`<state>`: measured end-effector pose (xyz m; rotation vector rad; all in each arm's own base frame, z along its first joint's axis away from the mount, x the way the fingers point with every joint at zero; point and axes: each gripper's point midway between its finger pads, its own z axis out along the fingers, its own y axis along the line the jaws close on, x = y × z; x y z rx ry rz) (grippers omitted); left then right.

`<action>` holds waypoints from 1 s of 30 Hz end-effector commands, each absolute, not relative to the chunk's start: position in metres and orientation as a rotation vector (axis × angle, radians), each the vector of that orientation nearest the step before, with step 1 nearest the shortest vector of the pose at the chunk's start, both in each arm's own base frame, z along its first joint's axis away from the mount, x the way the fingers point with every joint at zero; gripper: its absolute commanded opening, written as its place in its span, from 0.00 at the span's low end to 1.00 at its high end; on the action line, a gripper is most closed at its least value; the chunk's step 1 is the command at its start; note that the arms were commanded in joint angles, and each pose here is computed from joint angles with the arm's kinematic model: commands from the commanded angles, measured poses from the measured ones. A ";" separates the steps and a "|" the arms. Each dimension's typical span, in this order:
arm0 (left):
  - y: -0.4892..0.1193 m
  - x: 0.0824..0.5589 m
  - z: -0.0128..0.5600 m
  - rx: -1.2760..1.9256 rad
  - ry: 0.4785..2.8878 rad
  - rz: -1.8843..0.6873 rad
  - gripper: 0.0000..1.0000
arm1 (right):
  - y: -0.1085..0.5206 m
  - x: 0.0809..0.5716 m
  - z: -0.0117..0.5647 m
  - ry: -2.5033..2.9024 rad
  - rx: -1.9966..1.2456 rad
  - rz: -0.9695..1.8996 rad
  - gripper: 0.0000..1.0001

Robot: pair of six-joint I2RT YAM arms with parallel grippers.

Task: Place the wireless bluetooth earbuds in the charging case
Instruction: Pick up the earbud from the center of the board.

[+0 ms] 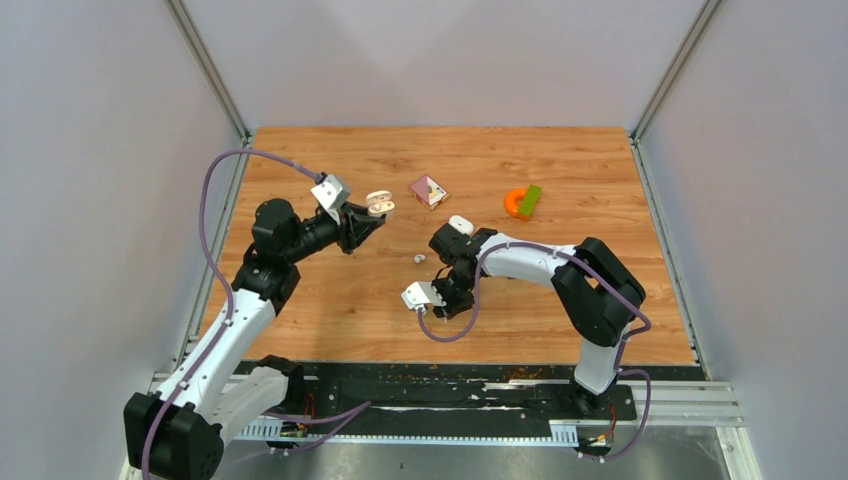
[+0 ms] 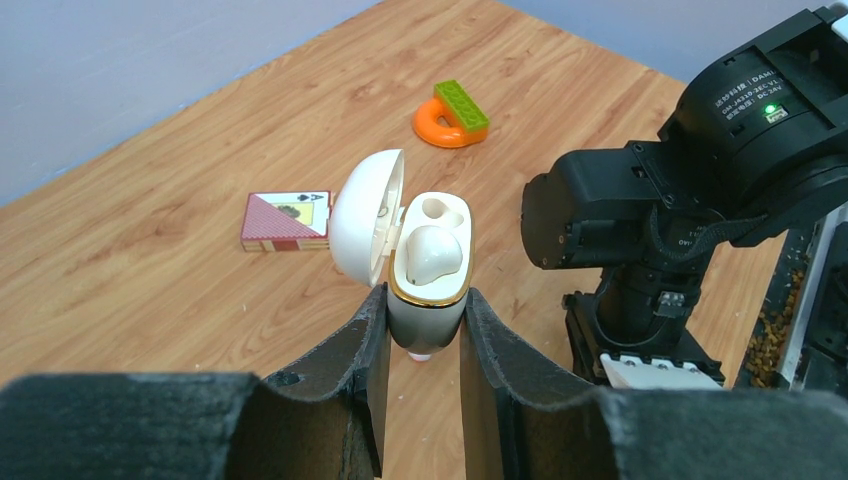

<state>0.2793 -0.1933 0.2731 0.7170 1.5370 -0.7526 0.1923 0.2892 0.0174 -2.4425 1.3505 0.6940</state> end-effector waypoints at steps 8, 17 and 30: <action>-0.191 0.282 0.283 0.703 1.489 -0.737 0.00 | 0.274 0.186 -0.007 1.386 -2.512 0.647 0.19; -0.192 0.284 0.282 0.726 1.495 -0.728 0.00 | 0.274 0.209 0.047 1.354 -2.460 0.485 0.08; -0.202 0.280 0.262 0.716 1.519 -0.829 0.00 | 0.278 0.251 0.205 1.002 -2.202 0.030 0.08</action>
